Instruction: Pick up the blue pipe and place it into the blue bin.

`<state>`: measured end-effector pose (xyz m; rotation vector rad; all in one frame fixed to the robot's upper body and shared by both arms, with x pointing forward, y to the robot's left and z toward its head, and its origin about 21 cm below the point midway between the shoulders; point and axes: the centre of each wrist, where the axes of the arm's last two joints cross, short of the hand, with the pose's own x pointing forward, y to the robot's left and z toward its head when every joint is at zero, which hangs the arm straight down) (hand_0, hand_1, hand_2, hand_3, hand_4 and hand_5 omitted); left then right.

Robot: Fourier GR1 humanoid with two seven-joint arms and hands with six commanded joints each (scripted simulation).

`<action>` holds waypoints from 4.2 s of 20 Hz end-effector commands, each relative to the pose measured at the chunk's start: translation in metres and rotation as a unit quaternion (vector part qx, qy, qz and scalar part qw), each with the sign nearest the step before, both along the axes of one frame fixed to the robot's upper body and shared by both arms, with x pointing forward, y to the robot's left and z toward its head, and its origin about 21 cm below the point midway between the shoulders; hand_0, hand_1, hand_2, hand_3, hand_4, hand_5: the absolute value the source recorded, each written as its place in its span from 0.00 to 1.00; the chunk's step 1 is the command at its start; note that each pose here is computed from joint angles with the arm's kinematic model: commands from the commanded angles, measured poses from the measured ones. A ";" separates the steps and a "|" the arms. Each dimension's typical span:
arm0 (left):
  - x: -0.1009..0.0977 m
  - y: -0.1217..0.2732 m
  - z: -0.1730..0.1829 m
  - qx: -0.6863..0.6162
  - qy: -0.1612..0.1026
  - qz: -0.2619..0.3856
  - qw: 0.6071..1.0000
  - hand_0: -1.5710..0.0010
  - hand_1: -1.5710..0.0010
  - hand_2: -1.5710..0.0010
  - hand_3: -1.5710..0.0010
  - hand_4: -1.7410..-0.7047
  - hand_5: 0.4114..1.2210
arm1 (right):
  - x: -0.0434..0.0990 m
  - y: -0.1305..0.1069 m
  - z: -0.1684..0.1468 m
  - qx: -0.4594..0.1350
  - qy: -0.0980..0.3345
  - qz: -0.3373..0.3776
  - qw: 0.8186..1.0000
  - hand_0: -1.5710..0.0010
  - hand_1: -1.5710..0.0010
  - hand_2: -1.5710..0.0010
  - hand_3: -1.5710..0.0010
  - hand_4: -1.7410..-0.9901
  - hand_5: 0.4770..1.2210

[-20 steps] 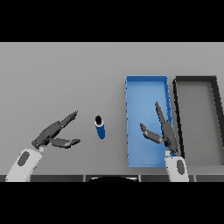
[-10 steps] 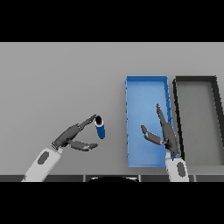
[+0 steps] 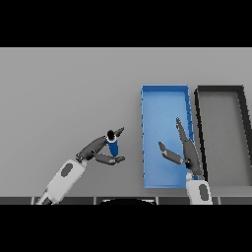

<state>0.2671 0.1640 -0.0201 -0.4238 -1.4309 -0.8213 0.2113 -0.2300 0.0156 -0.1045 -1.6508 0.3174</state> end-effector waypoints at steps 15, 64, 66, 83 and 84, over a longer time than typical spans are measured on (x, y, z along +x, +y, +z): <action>-0.007 -0.032 -0.010 -0.068 -0.019 0.001 0.998 0.14 0.12 0.11 0.16 0.07 0.91 | 0.007 -0.003 0.002 0.004 0.011 -0.005 1.000 1.00 1.00 1.00 1.00 0.73 0.17; -0.010 -0.061 0.065 -0.087 -0.091 -0.051 0.991 0.00 0.00 0.00 0.02 0.00 1.00 | 0.071 0.092 0.143 -0.043 -0.024 0.490 0.870 1.00 1.00 1.00 1.00 0.70 0.04; -0.006 -0.063 0.064 -0.100 -0.075 -0.056 0.991 0.00 0.00 0.00 0.06 0.00 1.00 | 0.074 0.099 0.145 -0.043 -0.025 0.506 0.861 0.97 0.95 0.93 0.97 0.66 0.04; -0.005 -0.055 0.066 -0.109 -0.074 -0.048 0.990 0.03 0.04 0.12 0.04 0.01 1.00 | 0.074 0.127 0.139 -0.020 -0.043 0.561 0.826 0.03 0.03 0.03 0.04 0.35 0.91; -0.006 -0.056 0.068 -0.108 -0.084 -0.050 0.989 0.09 0.14 0.22 0.15 0.09 1.00 | 0.075 0.123 0.139 -0.005 -0.047 0.560 0.827 0.02 0.02 0.02 0.03 0.35 0.93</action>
